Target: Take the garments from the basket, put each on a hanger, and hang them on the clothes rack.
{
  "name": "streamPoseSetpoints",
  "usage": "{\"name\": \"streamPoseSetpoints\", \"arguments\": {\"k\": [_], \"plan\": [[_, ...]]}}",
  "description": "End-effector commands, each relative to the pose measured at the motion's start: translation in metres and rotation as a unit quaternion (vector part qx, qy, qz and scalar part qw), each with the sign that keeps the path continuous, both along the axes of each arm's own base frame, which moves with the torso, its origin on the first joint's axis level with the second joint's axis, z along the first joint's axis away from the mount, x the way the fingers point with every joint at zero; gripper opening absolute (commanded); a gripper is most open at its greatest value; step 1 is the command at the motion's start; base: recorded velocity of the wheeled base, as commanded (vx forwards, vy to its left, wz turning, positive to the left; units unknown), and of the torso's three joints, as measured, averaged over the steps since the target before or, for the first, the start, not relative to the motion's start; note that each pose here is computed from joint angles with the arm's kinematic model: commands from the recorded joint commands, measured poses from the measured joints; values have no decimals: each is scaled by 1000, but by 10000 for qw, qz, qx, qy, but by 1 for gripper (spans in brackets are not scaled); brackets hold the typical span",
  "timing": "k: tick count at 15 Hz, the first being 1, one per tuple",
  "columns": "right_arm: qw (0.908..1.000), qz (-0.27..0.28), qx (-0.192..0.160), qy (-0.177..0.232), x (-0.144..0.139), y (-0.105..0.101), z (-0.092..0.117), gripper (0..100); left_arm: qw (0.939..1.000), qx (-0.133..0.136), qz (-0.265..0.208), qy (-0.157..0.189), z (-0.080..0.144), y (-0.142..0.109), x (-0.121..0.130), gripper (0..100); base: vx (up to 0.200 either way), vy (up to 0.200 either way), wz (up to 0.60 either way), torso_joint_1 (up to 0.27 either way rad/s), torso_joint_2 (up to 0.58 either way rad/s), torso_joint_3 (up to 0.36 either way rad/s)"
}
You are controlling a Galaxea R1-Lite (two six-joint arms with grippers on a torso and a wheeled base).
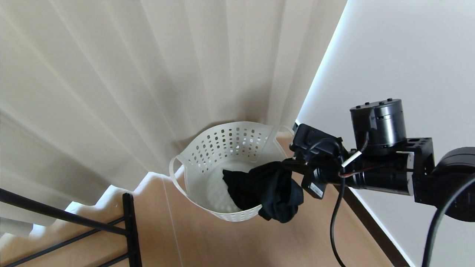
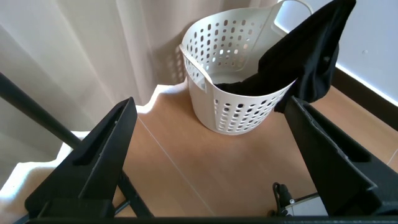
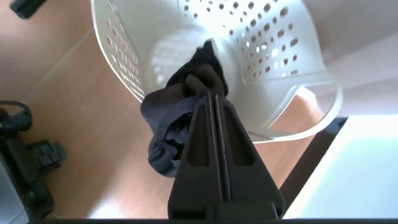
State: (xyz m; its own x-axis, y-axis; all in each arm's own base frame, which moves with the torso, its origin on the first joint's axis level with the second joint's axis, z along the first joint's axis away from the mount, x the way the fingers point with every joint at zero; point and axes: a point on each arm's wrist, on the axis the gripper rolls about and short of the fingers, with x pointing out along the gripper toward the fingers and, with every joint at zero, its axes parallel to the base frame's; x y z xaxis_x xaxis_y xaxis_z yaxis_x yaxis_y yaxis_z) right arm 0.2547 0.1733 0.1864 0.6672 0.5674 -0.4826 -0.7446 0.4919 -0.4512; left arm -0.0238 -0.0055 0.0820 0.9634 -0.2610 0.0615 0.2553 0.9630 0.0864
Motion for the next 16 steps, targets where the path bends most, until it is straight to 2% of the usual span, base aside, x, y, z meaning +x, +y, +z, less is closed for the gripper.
{"name": "streamPoseSetpoints", "arguments": {"k": [1,4,7,8,10,16], "plan": [[9995,173,158,-218,-21,-1,13,0,10000,0,1,4,0,0,0,100,0,0,0,0,0,0],[9954,388,515,-706,-42,-2,13,0,10000,0,1,4,0,0,0,100,0,0,0,0,0,0],[9882,584,868,-1114,-62,-4,24,0,10000,0,1,-4,0,0,0,100,0,0,0,0,0,0],[9872,599,928,-1152,-65,-5,27,0,10000,0,1,-4,0,0,0,100,0,0,0,0,0,0],[9836,532,1426,-972,-77,-4,38,0,10000,52,-11,-18,0,0,0,100,0,0,0,0,0,0],[9805,350,1617,-1065,-77,1,44,0,10000,37,-12,-14,0,0,0,100,0,0,0,0,0,0]]}}
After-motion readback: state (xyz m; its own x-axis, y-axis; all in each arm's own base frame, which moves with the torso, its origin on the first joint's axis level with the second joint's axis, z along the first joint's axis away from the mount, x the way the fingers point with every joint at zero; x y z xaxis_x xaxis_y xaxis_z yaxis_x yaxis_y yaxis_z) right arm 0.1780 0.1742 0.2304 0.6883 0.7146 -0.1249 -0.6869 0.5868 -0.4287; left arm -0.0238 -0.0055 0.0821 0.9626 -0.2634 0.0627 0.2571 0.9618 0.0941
